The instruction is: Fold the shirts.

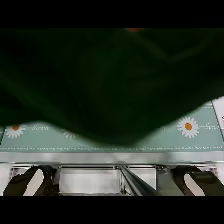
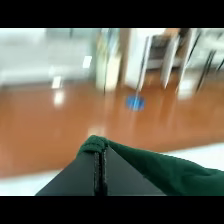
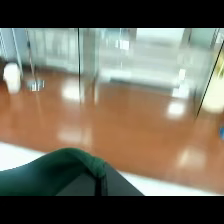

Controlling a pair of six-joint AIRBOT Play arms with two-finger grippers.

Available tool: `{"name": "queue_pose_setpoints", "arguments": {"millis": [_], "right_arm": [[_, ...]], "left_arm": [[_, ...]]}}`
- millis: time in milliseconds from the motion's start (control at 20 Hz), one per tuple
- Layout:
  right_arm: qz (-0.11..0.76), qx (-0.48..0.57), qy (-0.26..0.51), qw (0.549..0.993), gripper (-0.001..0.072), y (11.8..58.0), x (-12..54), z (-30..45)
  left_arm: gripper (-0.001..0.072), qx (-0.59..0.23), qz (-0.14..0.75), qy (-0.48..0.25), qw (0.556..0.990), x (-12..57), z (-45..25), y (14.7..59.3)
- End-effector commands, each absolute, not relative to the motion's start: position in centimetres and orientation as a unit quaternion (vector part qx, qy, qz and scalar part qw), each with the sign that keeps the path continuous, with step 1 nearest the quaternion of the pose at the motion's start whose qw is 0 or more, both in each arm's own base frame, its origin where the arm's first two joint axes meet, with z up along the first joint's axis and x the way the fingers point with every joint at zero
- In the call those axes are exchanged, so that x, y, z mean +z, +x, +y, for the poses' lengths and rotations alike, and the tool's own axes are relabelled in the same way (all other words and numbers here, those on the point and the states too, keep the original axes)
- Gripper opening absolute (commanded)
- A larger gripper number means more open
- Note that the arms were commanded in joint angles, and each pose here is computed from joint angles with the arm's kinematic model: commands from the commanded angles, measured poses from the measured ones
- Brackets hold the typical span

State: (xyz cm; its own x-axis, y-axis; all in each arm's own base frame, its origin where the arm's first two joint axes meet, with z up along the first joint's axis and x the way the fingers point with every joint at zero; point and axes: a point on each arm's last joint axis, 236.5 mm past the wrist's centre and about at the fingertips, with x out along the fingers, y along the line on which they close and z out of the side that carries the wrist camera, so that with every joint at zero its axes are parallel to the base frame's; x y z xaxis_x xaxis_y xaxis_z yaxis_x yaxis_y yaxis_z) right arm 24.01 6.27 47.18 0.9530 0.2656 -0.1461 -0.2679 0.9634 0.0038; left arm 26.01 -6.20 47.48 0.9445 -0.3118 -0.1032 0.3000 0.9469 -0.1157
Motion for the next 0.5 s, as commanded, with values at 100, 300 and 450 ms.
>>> {"name": "queue_pose_setpoints", "arguments": {"millis": [100,300,450], "right_arm": [[0.236,0.139,0.045,0.961,0.0023,29.7,33.4,6.8],[0.333,0.178,0.092,0.921,0.0023,38.2,23.4,9.2],[0.361,0.203,0.166,0.895,0.0023,45.5,17.7,11.3]], "left_arm": [[0.0014,-0.127,0.319,-0.147,0.928,28.0,-4.8,27.6],[0.0014,-0.108,0.436,-0.223,0.865,11.3,-4.9,29.2],[0.0014,-0.059,0.408,-0.227,0.882,3.6,-3.5,32.4]]}}
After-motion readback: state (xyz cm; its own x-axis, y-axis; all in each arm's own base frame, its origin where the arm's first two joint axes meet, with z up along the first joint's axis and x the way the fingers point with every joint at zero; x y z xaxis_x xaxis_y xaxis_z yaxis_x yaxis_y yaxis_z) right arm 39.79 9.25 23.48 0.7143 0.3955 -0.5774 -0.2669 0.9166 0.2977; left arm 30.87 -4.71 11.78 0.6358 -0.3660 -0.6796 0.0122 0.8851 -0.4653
